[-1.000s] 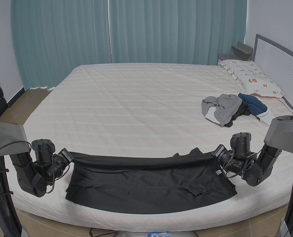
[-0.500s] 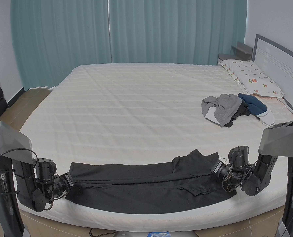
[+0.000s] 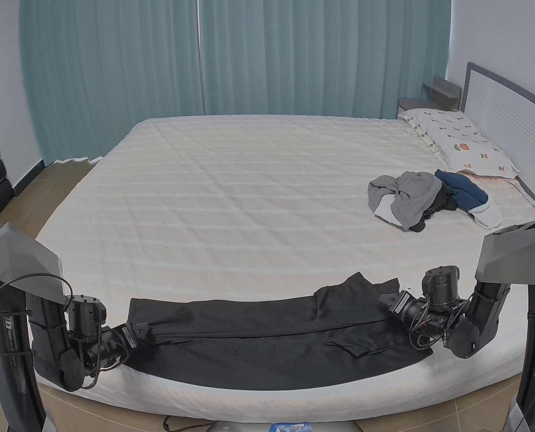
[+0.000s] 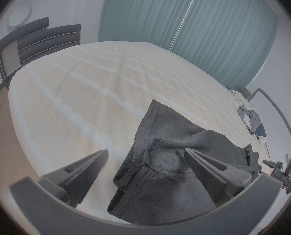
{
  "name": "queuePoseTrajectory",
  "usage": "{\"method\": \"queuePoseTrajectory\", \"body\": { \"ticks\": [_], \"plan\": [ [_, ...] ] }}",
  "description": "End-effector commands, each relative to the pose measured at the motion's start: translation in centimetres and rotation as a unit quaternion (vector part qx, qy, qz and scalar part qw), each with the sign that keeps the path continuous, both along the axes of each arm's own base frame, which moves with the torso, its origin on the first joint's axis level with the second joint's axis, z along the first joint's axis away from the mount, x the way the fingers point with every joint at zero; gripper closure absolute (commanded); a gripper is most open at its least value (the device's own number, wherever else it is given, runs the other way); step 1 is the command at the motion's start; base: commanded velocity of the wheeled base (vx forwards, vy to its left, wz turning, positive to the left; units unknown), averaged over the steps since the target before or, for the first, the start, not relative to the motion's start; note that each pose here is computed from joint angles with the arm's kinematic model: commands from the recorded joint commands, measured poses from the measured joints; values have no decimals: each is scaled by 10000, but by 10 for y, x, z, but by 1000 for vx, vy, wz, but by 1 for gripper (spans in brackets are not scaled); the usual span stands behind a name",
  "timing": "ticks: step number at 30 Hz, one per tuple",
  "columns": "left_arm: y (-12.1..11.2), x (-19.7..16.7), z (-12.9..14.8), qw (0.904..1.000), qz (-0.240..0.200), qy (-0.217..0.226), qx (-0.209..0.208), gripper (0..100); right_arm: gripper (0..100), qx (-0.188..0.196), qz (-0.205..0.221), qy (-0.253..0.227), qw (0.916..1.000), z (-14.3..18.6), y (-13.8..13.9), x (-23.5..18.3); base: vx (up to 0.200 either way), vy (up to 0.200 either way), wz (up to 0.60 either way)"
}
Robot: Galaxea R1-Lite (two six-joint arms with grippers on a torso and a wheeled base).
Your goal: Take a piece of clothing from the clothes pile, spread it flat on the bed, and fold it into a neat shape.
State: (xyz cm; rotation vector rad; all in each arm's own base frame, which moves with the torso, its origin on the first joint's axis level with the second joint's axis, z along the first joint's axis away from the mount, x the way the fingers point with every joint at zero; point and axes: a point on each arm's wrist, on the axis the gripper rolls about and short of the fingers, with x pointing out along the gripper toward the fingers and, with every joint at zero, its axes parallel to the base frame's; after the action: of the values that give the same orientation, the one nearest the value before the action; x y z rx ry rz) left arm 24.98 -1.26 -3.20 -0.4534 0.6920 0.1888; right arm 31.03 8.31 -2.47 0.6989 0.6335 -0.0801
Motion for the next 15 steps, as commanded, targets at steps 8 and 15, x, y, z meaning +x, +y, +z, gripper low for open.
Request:
{"method": "queuePoseTrajectory", "body": {
  "ticks": [8, 15],
  "plan": [
    [2, -1, 23, 9976, 31, -398, -565, 0, 0, 768, -18, 347, 9964, 30, 5, -56, 0, 0, 0],
    [11, -7, 40, 9822, -324, -522, -1775, 0, 0, 1213, -155, 796, 9893, 20, 17, -71, 0, 0, 0]
  ]
}}
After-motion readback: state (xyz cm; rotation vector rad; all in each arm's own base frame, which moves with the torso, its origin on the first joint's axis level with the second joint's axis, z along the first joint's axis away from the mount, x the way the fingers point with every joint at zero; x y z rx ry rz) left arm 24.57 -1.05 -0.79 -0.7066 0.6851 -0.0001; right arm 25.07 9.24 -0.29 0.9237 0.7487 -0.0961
